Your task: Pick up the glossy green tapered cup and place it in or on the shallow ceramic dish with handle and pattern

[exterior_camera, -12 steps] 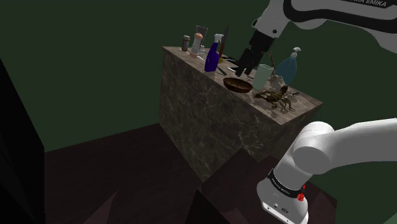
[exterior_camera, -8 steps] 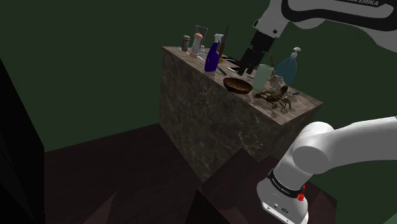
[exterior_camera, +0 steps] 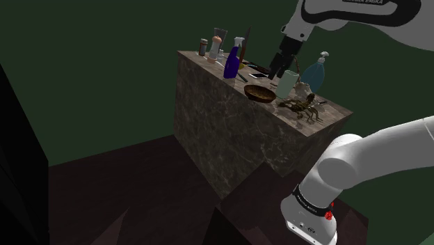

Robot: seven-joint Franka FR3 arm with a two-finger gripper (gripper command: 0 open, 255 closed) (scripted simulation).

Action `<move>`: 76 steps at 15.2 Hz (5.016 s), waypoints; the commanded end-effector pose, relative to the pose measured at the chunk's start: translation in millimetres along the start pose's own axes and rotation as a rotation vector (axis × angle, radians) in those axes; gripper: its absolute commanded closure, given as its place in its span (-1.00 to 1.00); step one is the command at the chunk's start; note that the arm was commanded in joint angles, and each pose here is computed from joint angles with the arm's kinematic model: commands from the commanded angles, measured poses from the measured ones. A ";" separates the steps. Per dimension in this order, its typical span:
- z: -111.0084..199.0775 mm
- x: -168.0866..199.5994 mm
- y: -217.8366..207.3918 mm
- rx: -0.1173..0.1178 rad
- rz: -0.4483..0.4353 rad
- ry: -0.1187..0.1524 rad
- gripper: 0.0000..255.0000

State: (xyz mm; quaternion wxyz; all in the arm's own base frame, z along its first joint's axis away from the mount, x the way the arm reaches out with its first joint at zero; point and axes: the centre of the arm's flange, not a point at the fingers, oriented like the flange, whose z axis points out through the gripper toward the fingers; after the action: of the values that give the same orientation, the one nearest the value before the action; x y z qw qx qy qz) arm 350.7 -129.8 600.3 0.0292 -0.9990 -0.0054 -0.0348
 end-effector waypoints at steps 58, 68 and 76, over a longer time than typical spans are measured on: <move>-55.4 35.6 212.1 -0.093 0.069 -0.126 1.00; -99.4 51.6 173.5 -0.093 0.069 -0.126 1.00; -118.9 87.3 76.0 -0.093 0.069 -0.126 1.00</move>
State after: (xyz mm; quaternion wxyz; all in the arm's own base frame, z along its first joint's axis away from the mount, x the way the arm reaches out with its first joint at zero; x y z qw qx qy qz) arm 427.7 -223.8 717.3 -0.0162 -0.9990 0.0281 0.0291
